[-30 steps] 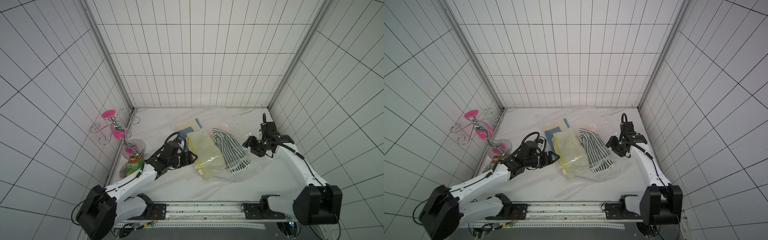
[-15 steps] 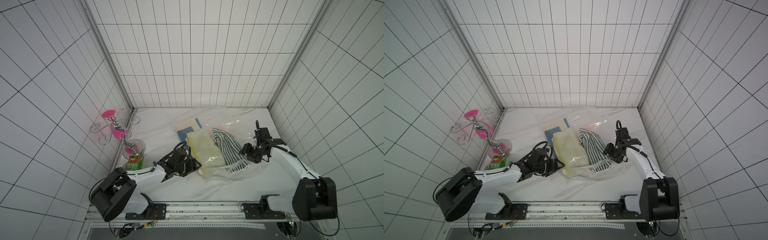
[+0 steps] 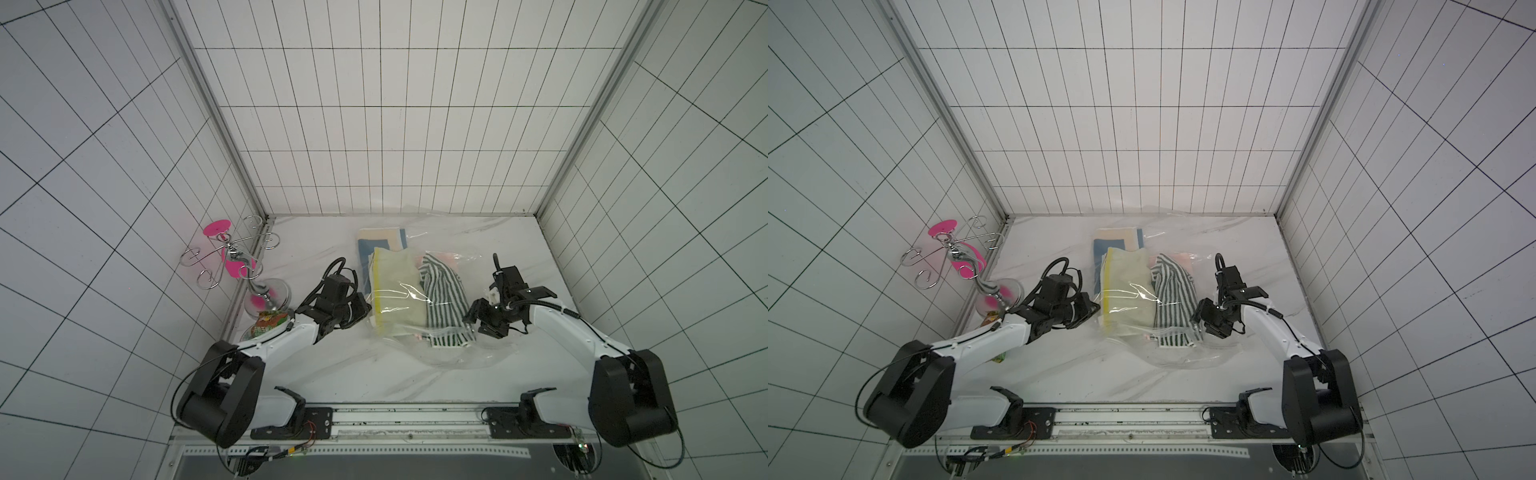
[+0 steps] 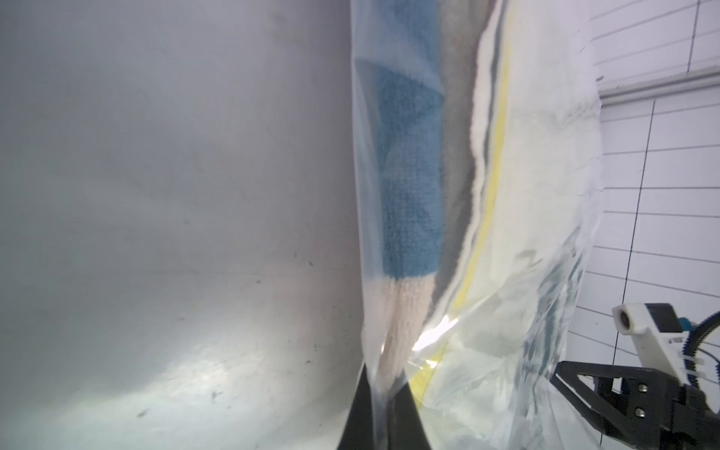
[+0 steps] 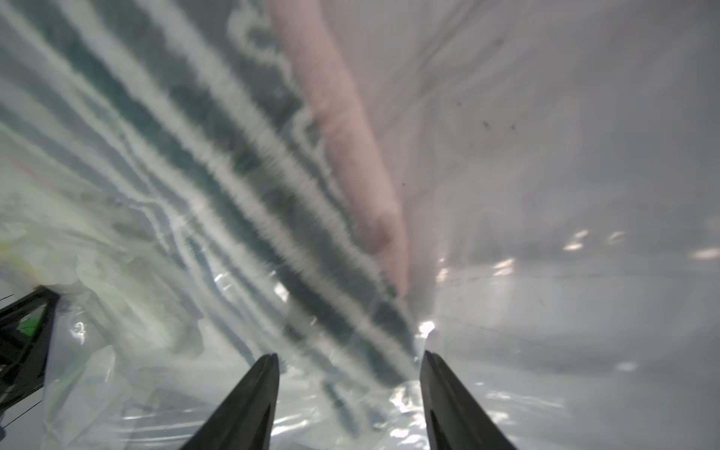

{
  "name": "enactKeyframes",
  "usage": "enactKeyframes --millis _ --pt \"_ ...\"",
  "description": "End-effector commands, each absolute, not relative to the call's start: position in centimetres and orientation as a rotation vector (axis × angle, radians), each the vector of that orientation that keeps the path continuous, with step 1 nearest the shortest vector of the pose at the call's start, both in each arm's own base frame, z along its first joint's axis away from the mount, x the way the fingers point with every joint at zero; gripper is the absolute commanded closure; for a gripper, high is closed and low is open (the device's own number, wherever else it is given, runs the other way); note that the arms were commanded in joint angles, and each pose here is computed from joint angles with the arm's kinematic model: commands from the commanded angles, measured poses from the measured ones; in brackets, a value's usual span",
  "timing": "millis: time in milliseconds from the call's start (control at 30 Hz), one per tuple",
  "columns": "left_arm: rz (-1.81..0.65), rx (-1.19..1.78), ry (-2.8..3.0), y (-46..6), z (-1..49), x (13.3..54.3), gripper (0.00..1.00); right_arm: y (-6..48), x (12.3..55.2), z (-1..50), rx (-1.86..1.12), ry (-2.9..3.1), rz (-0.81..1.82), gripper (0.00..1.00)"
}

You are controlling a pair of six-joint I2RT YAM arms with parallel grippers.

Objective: Place the folded towel into the vacuum bag
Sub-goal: Adjust the vacuum bag at the center of the board.

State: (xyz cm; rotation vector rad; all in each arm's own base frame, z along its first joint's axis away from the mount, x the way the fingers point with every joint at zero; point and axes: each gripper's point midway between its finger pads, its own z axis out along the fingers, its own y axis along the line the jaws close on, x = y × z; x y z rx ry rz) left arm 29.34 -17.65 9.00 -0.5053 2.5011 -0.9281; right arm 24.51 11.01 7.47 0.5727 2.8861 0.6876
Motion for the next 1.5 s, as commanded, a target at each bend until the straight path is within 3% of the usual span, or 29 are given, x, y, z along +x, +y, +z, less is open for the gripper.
enactKeyframes --millis 0,100,200,267,400,500,633,733,867,1033,1100,1133,1233,1367,1467 --pt "-0.808 -0.473 2.567 -15.8 8.7 27.6 1.0 9.6 25.7 10.3 0.575 2.81 0.701 0.35" --pt "-0.724 -0.502 2.614 -14.3 7.5 26.4 1.0 7.8 27.6 12.1 0.569 2.761 0.635 0.28" --pt "-0.694 -0.528 2.62 -13.1 8.1 27.0 0.77 7.1 29.6 11.2 0.55 2.78 0.602 0.23" --pt "-0.654 -0.507 2.601 -12.5 9.7 27.7 0.69 6.3 30.4 10.0 0.576 2.814 0.569 0.22" --pt "-0.541 -0.38 2.519 -11.3 14.5 28.7 0.67 4.8 32.8 9.1 0.666 2.758 0.586 0.21" --pt "-0.779 -0.232 2.396 -15.5 18.6 29.4 0.67 7.1 33.9 10.4 0.593 2.732 0.659 0.23" --pt "-1.077 0.073 2.303 -24.3 21.8 28.2 0.67 10.0 33.8 14.4 0.295 2.73 0.333 0.32" --pt "-1.16 0.21 2.325 -28.5 20.8 27.1 0.67 15.5 34.0 16.2 0.105 2.713 0.481 0.49" --pt "-1.172 0.21 2.405 -29.3 17.2 26.6 0.69 21.6 34.3 15.6 0.045 2.727 0.774 0.8" --pt "-1.161 0.181 2.458 -28.3 15.2 25.3 0.68 24.5 36.0 12.4 0.071 2.76 0.906 0.95" --pt "-1.156 0.165 2.477 -28.0 14.3 24.9 0.68 23.3 37.8 9.2 0.144 2.818 0.825 0.98" --pt "-1.149 0.159 2.489 -27.8 13.8 24.8 0.68 20.9 38.8 6.8 0.218 2.873 0.645 0.99" --pt "-1.128 0.153 2.523 -27.5 12.7 24.3 0.67 12.9 40.6 2.1 0.373 2.883 0.004 0.88" --pt "-1.114 0.164 2.543 -27.2 12.3 23.9 0.66 19.9 38.3 0.5 0.157 2.976 0.184 0.61" --pt "-1.108 0.191 2.54 -27.2 12.9 23.8 0.66 24.1 36.6 3.6 0.078 2.953 0.465 0.52"
